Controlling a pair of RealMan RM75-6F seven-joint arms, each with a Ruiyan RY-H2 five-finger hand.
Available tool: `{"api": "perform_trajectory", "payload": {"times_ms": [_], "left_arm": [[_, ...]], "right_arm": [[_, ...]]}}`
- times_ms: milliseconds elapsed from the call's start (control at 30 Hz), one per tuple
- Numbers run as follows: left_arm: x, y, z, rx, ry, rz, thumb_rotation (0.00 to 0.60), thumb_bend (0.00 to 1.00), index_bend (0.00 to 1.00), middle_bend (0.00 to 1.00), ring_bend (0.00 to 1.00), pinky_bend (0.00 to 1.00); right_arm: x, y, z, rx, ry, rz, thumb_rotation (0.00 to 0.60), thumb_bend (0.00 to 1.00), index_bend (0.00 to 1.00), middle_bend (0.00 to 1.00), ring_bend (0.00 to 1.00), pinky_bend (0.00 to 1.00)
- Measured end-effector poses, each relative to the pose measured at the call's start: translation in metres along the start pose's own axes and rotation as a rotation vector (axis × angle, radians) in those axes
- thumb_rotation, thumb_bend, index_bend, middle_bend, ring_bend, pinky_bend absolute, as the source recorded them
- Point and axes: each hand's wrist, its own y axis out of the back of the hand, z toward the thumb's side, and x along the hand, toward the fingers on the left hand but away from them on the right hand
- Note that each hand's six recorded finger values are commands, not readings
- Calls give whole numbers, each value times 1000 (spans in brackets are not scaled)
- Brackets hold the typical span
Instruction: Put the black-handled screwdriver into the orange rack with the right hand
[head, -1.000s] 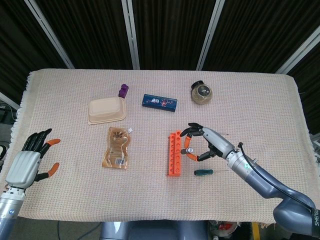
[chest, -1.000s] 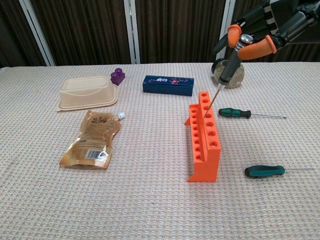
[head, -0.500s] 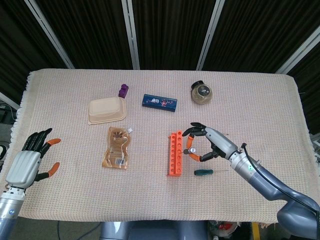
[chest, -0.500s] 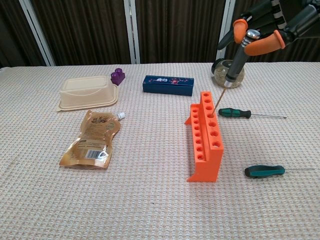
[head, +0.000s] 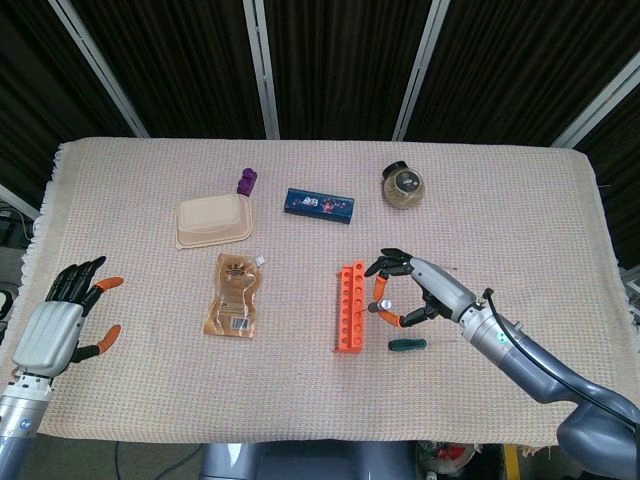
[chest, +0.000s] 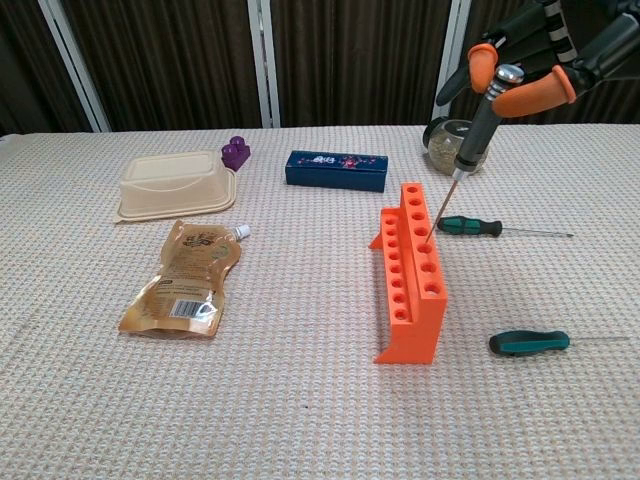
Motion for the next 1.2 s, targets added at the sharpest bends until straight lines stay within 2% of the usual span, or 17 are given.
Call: {"api": "perform_trajectory", "payload": {"times_ms": [767,1200], "left_arm": [[-1,-2,-2,0,5,-6,600,327,221,0,0,0],[0,-5,-5,-3,14,-11,600,326,221,0,0,0]], "right_arm": [[-5,-6,-4,-2,-8,27,600,372,681,253,0,0],[-19,-11,-20,29,-48,32,600,371,681,253,0,0]]}}
